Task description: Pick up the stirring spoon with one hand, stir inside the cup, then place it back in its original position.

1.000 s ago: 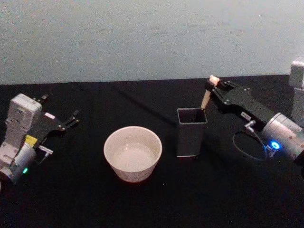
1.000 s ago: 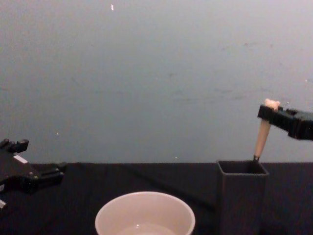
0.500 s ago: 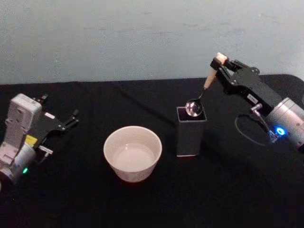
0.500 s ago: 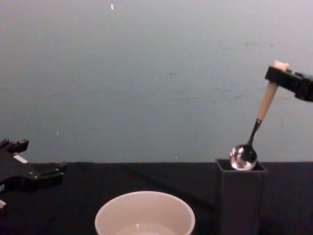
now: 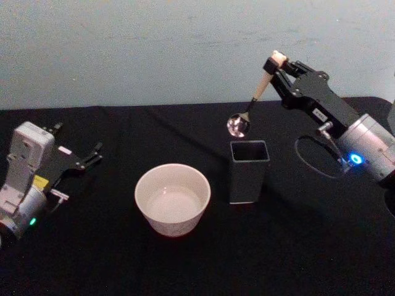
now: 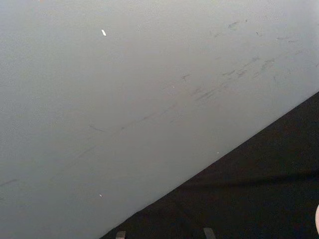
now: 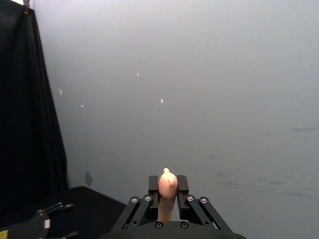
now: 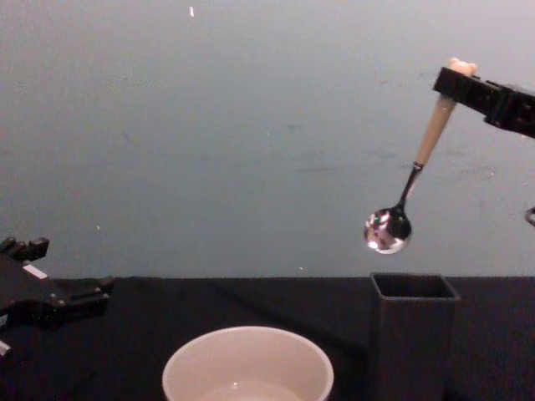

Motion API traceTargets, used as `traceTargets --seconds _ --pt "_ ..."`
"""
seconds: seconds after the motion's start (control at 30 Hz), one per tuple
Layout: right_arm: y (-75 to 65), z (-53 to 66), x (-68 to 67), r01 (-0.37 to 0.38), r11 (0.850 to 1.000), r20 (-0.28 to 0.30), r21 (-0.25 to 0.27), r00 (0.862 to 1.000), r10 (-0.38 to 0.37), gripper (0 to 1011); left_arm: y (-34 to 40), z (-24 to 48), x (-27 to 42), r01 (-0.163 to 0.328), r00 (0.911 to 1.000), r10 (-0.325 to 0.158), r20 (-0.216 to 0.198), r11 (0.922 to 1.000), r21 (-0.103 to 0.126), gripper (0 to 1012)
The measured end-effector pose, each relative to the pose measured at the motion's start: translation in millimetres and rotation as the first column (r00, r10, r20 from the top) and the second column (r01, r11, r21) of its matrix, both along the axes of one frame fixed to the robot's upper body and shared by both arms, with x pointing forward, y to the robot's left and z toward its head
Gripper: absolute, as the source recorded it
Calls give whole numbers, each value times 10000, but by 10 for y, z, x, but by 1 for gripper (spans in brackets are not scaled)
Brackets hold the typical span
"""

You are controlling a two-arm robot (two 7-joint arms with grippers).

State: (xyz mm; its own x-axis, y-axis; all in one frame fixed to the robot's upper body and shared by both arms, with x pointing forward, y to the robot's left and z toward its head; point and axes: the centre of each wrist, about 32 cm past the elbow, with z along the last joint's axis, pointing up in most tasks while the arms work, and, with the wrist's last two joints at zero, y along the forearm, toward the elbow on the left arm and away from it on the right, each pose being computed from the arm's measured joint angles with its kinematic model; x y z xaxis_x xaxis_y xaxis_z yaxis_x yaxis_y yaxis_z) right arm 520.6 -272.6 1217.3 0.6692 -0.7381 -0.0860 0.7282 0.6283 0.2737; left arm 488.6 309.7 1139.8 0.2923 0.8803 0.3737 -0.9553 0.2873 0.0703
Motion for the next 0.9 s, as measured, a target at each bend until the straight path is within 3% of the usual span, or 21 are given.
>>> traceTargets --seconds 0.4,0.9 --pt "259 -53 104 -1192 9927 -267 -196 9926 1187 214 0 0 0 0 10000 0 0 10000 0 1001" --pt "498 -243 120 -2552 9621 -644 -961 9661 2498 214 0 0 0 0 10000 0 0 10000 1 1001"
